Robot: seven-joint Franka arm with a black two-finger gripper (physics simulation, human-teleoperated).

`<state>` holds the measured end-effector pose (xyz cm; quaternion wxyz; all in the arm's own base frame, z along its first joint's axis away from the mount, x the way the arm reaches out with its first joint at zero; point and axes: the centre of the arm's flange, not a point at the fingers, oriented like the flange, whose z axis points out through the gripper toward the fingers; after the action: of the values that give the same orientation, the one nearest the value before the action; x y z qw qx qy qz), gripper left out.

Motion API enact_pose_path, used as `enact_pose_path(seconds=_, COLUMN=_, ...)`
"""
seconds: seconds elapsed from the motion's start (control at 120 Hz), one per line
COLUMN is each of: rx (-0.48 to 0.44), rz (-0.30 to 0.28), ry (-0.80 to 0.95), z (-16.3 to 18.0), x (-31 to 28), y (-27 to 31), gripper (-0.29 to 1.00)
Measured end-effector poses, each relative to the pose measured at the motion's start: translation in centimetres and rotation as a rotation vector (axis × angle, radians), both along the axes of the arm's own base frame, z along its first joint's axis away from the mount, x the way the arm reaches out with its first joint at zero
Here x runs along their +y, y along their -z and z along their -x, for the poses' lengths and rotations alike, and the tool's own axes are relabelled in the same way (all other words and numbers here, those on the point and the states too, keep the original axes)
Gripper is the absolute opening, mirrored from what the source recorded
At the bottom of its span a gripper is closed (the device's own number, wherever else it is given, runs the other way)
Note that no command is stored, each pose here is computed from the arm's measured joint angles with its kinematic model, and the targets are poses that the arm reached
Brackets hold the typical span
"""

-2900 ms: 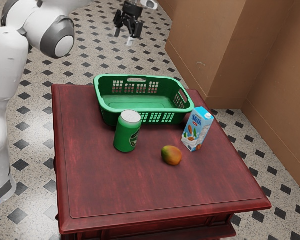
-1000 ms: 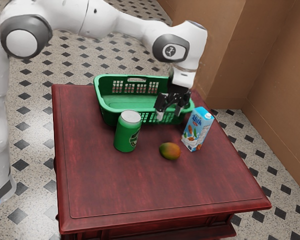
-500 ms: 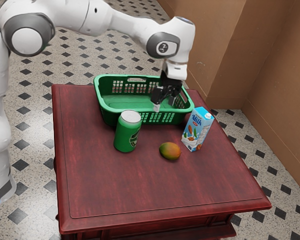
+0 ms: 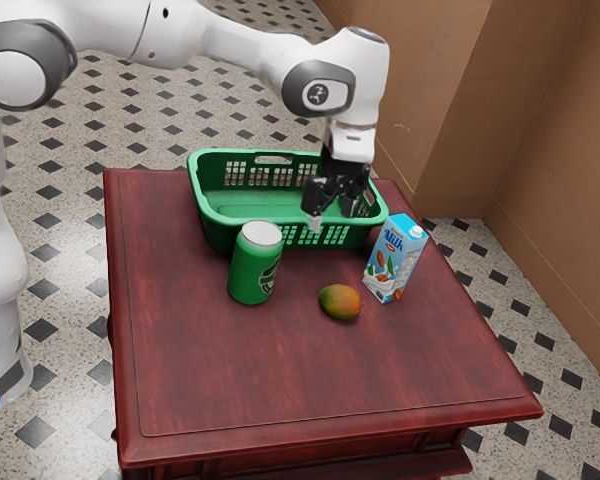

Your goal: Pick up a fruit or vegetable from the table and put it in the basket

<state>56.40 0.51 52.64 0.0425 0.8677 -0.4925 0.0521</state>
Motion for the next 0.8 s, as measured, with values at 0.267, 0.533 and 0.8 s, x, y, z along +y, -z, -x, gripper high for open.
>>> enact_pose_path(seconds=0.267, rx=0.0, rz=0.015, ry=0.043, z=-0.2, x=-3.6, y=0.1, gripper=0.7)
enact_pose_path(seconds=0.533, rx=0.011, rz=0.017, ry=0.102, z=0.2, x=-7.7, y=0.5, gripper=0.7)
enact_pose_path(seconds=0.8, rx=0.037, rz=0.015, ry=0.165, z=1.0, x=-11.8, y=2.8, gripper=0.7)
